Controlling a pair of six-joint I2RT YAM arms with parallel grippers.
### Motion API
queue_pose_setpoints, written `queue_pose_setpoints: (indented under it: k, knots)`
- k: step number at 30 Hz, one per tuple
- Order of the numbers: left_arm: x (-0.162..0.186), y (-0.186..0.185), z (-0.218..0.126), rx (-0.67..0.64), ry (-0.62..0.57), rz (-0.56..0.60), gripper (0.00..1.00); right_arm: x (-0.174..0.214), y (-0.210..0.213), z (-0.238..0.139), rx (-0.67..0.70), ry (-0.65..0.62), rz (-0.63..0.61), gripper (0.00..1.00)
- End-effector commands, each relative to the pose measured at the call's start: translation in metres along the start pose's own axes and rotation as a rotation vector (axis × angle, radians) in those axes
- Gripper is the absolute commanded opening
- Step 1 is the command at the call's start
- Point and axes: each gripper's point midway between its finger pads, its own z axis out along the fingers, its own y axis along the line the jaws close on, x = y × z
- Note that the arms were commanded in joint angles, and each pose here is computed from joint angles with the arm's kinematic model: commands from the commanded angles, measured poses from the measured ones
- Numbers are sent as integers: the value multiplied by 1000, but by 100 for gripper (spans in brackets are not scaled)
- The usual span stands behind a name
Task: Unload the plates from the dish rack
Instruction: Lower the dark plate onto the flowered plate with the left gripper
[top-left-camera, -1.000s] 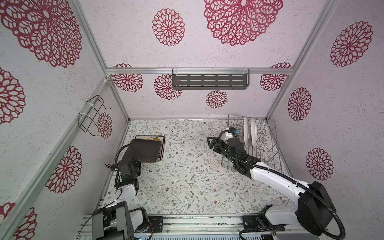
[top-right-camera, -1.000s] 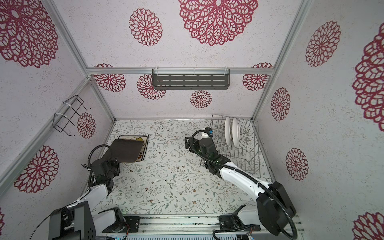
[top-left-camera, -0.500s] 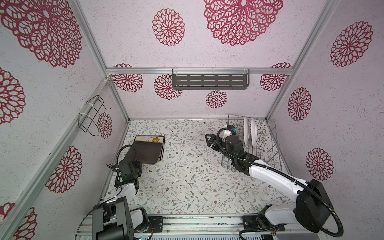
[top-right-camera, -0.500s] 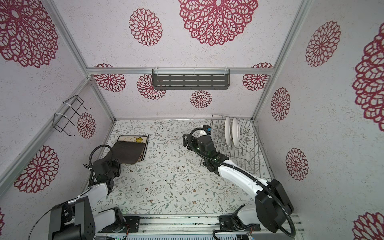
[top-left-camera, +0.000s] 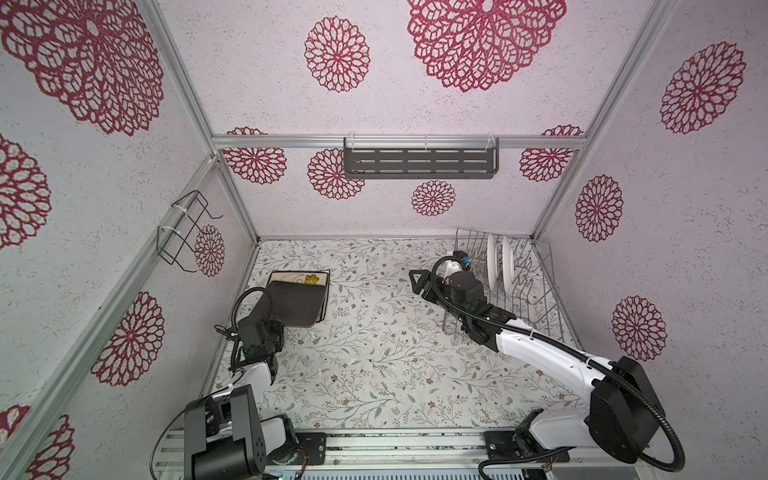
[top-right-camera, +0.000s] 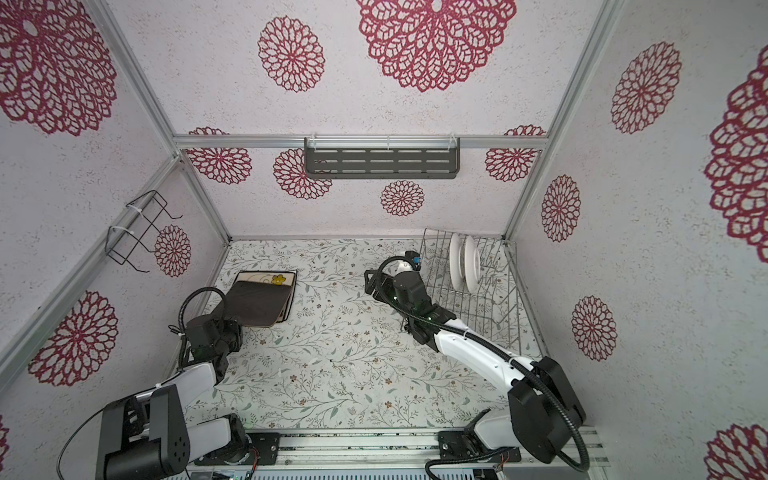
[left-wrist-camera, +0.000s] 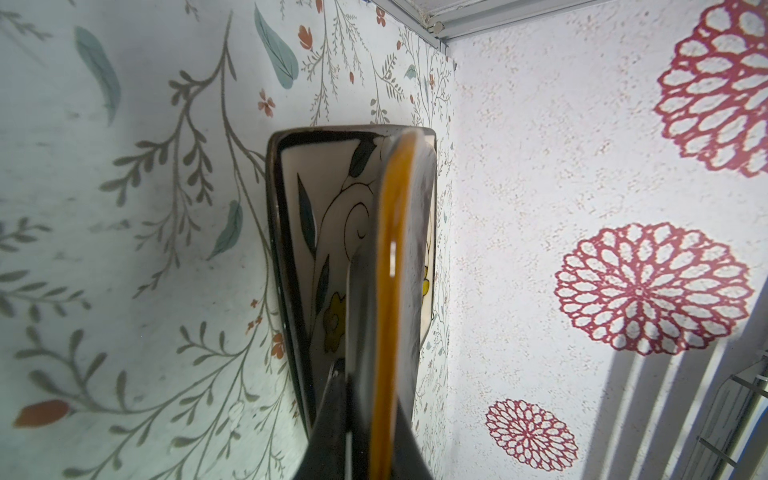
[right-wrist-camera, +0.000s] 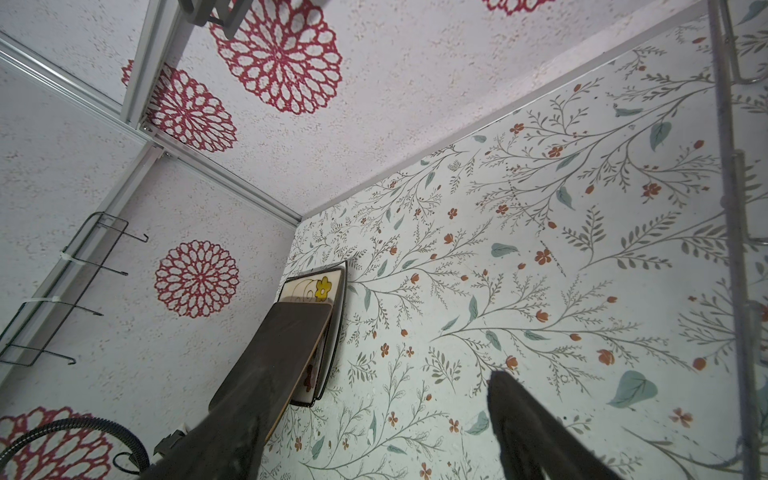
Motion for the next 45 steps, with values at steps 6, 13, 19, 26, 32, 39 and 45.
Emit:
queue_pose_setpoints:
  k: [6,13,19,26,32,39,45]
  knots:
    - [-16,-66,-9,229,-49,3,10,-10,16,-3,-40,-27,13,84]
    - [-16,-67,-12,231,-52,3,25,-9,14,-3,-36,-24,14,84]
    - [-14,-67,-12,228,-41,4,38,-10,15,-3,-36,-28,13,84]
    - [-14,-63,-12,204,-40,9,59,-8,14,-3,-34,-25,11,84]
    - [-13,-62,-10,165,-27,30,69,-9,13,-4,-32,-27,12,84]
    - [-12,-58,-5,104,-9,40,81,-9,13,-4,-34,-31,12,84]
    - [-7,-57,0,83,22,33,86,-9,12,-4,-29,-31,12,84]
